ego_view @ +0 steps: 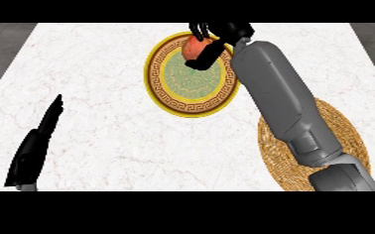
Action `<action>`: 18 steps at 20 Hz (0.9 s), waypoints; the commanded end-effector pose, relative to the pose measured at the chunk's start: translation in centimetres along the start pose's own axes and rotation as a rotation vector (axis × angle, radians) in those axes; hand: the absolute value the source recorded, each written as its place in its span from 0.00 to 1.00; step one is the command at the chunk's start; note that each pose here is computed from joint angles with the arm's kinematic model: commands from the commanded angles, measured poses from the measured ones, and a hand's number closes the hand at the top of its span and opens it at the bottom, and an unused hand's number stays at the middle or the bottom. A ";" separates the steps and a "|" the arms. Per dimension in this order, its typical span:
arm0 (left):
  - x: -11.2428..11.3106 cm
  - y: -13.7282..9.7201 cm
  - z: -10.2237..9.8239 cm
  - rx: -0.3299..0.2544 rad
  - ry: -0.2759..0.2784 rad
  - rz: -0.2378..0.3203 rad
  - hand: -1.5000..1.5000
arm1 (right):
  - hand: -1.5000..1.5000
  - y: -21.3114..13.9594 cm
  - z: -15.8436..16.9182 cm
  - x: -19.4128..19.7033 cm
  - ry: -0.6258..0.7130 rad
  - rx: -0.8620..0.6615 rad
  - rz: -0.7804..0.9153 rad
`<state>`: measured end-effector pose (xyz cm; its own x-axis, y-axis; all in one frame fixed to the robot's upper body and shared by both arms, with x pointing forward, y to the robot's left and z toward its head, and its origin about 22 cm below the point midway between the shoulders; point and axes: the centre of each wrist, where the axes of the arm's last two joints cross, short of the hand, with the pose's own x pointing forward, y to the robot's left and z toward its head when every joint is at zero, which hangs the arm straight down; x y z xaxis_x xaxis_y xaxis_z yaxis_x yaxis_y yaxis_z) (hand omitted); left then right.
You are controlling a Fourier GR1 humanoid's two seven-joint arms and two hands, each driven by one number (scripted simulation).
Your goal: Pick the squash from the placemat and place it in the plate
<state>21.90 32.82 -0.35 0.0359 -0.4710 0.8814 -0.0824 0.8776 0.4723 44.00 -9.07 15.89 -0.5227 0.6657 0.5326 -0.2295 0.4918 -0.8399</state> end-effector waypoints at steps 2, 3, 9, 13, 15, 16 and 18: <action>-0.9 0.9 0.4 -0.004 -0.012 -0.009 0.50 | 1.00 3.1 -1.7 2.3 0.029 0.084 -0.003; -1.1 0.2 -1.4 0.013 -0.010 -0.001 0.50 | 1.00 4.6 -1.1 0.9 0.017 0.072 -0.044; -0.1 -1.4 -0.5 -0.030 -0.034 -0.003 0.50 | 0.00 6.2 -0.6 -2.1 0.247 0.058 -0.171; 1.0 0.3 -1.1 -0.032 -0.035 -0.006 0.50 | 0.00 6.9 -0.6 -2.1 0.229 0.021 -0.167; 0.4 -0.5 -0.1 -0.019 -0.033 -0.013 0.50 | 0.00 7.0 -0.5 -2.0 0.201 0.002 -0.231; -1.4 1.0 -0.3 0.003 -0.020 0.000 0.50 | 0.00 6.5 -0.4 -2.3 0.163 -0.062 -0.284; 1.8 -1.3 -1.2 -0.023 -0.029 0.000 0.50 | 0.00 5.5 -0.8 -1.8 0.157 -0.157 -0.370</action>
<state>22.93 32.31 -0.07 0.0117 -0.4739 0.8805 -0.0632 0.8784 0.4737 44.16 -6.95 9.87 -0.2983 0.5983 0.7437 -0.3028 0.6796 -0.6682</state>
